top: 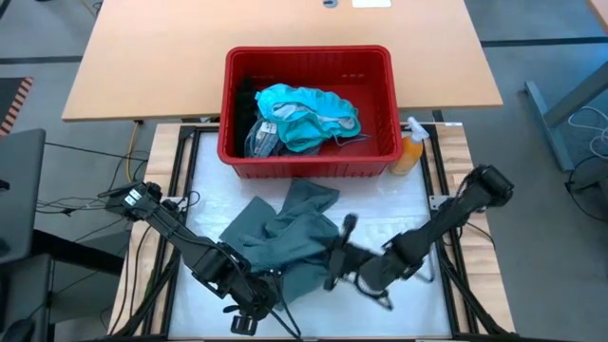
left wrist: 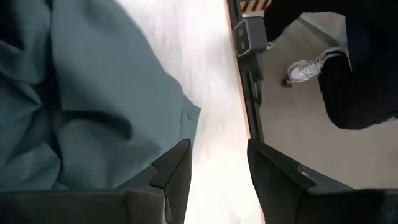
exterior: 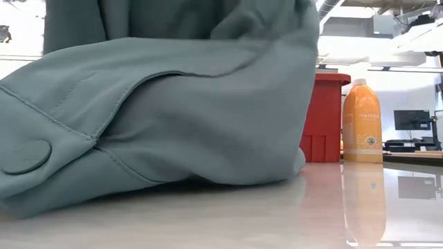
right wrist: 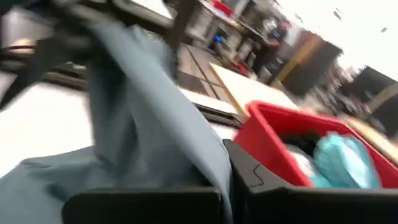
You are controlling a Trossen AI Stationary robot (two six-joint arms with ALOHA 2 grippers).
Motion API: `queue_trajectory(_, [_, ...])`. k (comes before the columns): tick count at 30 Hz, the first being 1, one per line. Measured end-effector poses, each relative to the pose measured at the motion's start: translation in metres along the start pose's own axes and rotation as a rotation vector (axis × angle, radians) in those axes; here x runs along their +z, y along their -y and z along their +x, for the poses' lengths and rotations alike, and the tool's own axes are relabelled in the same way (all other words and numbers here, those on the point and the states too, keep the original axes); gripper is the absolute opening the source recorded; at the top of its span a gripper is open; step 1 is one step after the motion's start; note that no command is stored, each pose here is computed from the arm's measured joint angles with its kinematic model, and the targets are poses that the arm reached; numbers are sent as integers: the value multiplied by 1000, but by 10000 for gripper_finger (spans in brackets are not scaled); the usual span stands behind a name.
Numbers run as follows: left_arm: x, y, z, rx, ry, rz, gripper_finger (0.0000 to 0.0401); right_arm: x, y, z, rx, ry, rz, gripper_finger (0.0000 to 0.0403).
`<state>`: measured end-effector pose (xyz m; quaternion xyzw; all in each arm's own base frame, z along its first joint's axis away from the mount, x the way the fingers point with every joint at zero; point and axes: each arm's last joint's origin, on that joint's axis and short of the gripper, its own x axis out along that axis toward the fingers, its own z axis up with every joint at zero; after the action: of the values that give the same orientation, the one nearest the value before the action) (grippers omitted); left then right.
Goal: Fold Laundry from Bin
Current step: Fold the light blue pants
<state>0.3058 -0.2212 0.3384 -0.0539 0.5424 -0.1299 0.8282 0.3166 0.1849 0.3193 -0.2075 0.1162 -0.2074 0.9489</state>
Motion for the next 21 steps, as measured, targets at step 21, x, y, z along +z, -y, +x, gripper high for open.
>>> queue_trajectory(21, [-39, 3, -9, 164, -290, -143, 146, -84, 89, -73, -283, -687, 321, 19])
